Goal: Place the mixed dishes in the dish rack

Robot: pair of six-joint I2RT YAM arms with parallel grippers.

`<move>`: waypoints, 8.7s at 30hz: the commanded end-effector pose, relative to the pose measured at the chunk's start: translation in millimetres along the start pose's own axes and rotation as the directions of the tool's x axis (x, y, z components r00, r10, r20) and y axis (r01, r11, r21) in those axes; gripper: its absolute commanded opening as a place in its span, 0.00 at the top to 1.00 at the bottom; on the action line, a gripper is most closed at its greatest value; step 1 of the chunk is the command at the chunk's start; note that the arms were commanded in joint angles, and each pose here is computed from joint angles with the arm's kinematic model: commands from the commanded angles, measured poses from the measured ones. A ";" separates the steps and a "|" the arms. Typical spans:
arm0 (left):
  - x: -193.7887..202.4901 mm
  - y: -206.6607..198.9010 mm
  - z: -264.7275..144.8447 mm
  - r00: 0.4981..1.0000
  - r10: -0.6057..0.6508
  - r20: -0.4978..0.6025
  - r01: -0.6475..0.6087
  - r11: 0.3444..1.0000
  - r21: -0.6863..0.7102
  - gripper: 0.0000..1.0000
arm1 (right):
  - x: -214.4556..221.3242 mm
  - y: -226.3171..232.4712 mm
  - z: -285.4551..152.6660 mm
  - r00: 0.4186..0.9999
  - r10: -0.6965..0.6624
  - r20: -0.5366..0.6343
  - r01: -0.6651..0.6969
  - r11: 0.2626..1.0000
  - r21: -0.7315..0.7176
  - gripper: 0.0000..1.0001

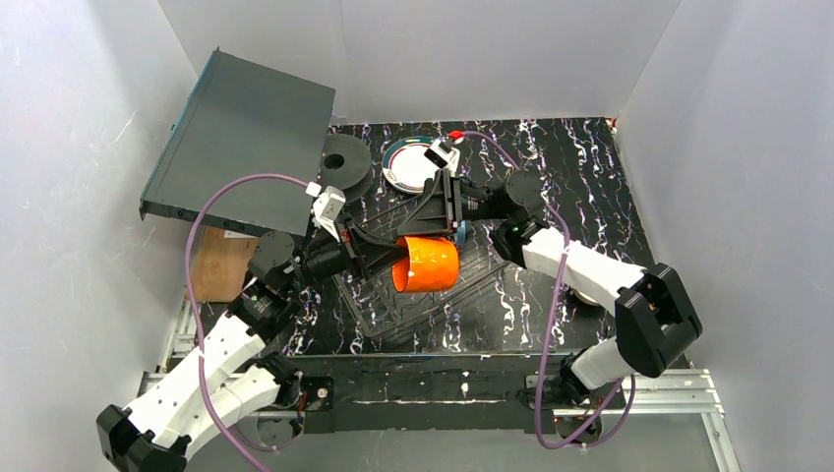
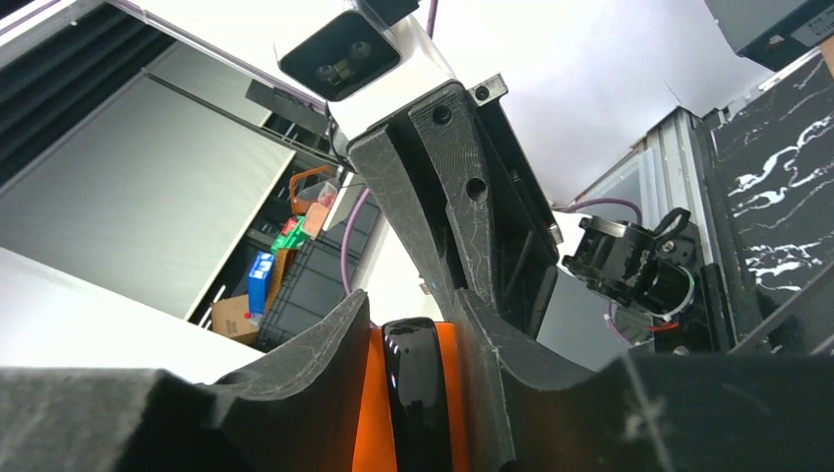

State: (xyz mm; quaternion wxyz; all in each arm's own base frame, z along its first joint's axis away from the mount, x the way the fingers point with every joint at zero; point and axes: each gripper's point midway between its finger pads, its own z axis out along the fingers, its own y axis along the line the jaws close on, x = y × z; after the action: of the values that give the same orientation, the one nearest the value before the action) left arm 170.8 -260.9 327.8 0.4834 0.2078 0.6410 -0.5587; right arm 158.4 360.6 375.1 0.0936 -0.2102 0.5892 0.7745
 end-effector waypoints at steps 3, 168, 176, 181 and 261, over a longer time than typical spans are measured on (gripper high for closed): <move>-39.3 -18.3 -8.1 0.982 0.085 0.167 -0.090 0.996 0.026 1.00 | 2.4 15.2 0.1 0.999 -0.053 0.007 0.054 0.995 -0.088 0.50; -3.1 59.4 -90.1 0.994 -0.101 -0.043 0.050 0.769 -0.638 0.02 | 66.5 -196.6 -442.0 0.641 -0.200 0.741 -0.747 -0.382 0.544 0.04; 0.4 57.1 -85.7 0.991 -0.116 -0.065 0.051 0.782 -0.621 0.02 | 77.7 -211.8 -459.8 0.655 -0.216 0.724 -0.724 -0.455 0.519 0.17; 2.8 59.3 -84.2 0.990 -0.124 -0.069 0.054 0.780 -0.624 0.02 | 76.6 -215.6 -465.6 0.677 -0.233 0.699 -0.710 -0.460 0.534 0.22; 35.2 56.3 -46.9 0.904 -0.427 0.006 0.361 0.756 -0.547 0.02 | -63.5 -88.1 -61.9 0.929 -0.145 0.342 0.034 0.950 0.310 0.99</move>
State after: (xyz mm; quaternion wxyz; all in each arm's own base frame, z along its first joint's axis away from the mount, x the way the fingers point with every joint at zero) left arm 185.9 -214.2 267.3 0.3538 -0.0398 0.8287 -0.4318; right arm 267.3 330.0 257.9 0.2157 -0.0330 0.7301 0.6476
